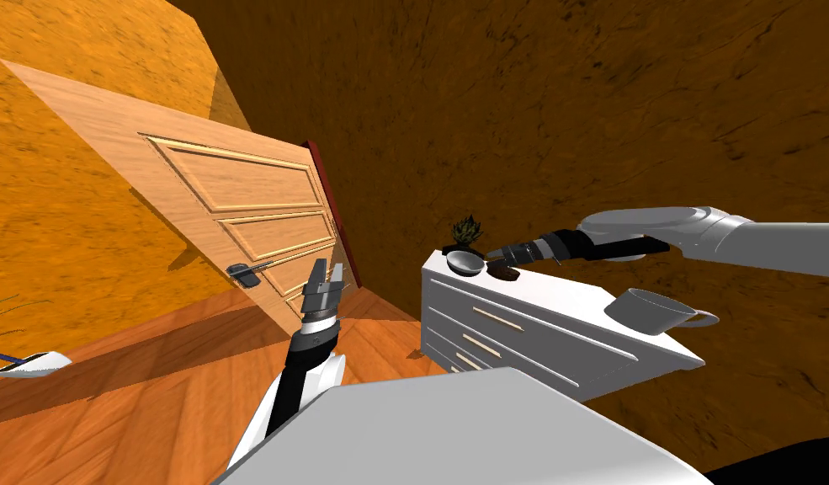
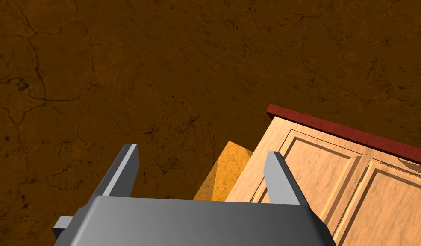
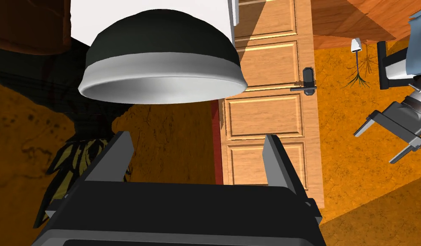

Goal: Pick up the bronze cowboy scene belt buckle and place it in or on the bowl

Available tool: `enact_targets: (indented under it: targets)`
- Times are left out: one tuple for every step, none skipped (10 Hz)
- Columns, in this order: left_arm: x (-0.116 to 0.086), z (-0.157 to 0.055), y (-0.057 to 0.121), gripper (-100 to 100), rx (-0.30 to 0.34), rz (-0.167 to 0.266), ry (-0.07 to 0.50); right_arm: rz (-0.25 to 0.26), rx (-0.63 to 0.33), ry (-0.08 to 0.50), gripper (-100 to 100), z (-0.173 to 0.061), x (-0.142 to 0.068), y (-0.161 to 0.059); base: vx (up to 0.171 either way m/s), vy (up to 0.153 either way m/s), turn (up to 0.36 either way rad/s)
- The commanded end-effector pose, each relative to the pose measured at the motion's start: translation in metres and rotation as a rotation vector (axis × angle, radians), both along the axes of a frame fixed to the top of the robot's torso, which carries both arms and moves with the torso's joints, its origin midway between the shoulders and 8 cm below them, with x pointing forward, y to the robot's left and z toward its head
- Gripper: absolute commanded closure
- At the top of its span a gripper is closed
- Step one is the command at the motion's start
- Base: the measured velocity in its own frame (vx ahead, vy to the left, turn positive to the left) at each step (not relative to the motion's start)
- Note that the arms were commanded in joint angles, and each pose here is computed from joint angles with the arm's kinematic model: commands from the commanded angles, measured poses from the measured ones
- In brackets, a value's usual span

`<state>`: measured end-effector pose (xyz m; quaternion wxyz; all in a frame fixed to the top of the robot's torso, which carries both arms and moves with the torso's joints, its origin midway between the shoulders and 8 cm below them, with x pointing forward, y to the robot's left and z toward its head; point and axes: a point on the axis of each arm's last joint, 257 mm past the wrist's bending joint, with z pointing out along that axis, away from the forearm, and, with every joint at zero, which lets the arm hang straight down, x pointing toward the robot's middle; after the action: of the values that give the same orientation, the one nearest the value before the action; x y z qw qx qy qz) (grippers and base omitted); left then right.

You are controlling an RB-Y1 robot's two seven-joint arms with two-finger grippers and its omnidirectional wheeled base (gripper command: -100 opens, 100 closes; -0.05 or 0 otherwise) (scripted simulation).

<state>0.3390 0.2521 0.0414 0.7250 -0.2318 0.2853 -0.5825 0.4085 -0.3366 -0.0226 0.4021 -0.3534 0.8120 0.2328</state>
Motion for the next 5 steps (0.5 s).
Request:
enact_targets:
  targets:
    - [0.0,0.0,0.0,0,0.0,0.0,0.0,-0.01,-0.072,0.047,-100,-0.008,-0.002,-0.013,-0.003,-0.054,0.154]
    - [0.0,0.0,0.0,0,0.0,0.0,0.0,-0.006,-0.083,0.049,-100,-0.007,-0.001,-0.012,0.001,-0.049,0.08]
    - [0.0,0.0,0.0,0,0.0,0.0,0.0,-0.022,-0.126,0.088,-100,-0.015,-0.003,-0.024,0.002,-0.057,0.139]
    - [0.0,0.0,0.0,0,0.0,0.0,0.0,-0.015,-0.146,0.09,-100,-0.014,-0.003,-0.023,-0.006,-0.049,0.086]
    - [0.0,0.0,0.0,0,0.0,0.0,0.0,-0.025,-0.196,0.131,-100,-0.021,-0.005,-0.034,-0.008,-0.054,0.131]
